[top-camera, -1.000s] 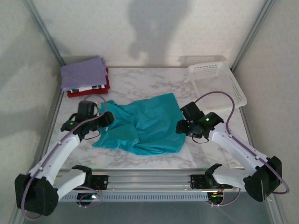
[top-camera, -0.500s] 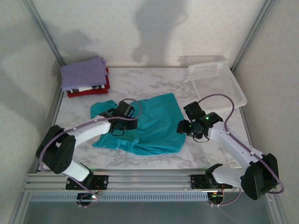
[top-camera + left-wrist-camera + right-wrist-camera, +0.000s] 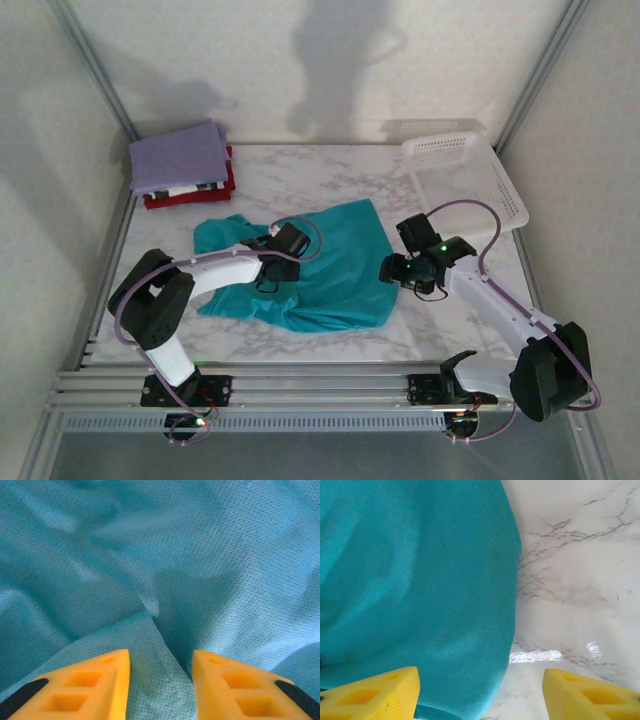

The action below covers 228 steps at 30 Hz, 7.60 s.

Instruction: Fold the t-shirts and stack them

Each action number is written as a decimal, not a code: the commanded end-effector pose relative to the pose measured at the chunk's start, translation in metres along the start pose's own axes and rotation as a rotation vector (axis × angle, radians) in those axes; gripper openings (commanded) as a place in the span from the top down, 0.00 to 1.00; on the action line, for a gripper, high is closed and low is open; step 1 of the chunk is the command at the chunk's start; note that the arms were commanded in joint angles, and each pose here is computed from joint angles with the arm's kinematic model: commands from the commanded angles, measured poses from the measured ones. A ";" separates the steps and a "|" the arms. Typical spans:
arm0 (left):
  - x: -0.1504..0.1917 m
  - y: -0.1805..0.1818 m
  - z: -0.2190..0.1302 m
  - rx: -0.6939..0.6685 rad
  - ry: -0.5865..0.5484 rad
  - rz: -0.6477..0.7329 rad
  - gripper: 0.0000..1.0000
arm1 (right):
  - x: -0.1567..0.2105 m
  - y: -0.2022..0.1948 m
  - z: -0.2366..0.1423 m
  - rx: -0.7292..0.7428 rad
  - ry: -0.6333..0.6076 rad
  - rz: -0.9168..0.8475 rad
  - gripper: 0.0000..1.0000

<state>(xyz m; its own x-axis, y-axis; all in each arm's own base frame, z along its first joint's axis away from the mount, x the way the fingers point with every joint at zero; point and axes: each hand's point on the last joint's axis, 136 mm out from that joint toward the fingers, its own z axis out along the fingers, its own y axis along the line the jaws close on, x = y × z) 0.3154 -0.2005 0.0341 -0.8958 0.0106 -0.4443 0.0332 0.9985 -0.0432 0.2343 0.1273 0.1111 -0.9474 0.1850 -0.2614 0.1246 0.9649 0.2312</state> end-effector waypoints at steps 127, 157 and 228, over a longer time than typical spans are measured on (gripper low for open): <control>-0.125 0.272 -0.130 -0.026 -0.352 -0.664 1.00 | 0.003 0.241 0.076 -0.289 0.049 -0.355 0.49; -0.117 0.273 -0.129 0.028 -0.357 -0.680 1.00 | 0.020 0.300 0.167 0.020 0.061 -0.743 0.64; 0.060 0.002 -0.142 0.248 -0.060 -0.169 0.57 | 0.017 -0.035 -0.079 0.282 -0.366 -0.320 1.00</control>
<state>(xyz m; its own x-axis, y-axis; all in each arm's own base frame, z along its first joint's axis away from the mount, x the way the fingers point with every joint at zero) 0.2070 -0.1828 0.1481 -0.8618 -0.2347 -0.4497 -0.0368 0.9131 -0.4061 0.1898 0.0834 0.1777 -0.7918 -0.1637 -0.5885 -0.0570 0.9790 -0.1957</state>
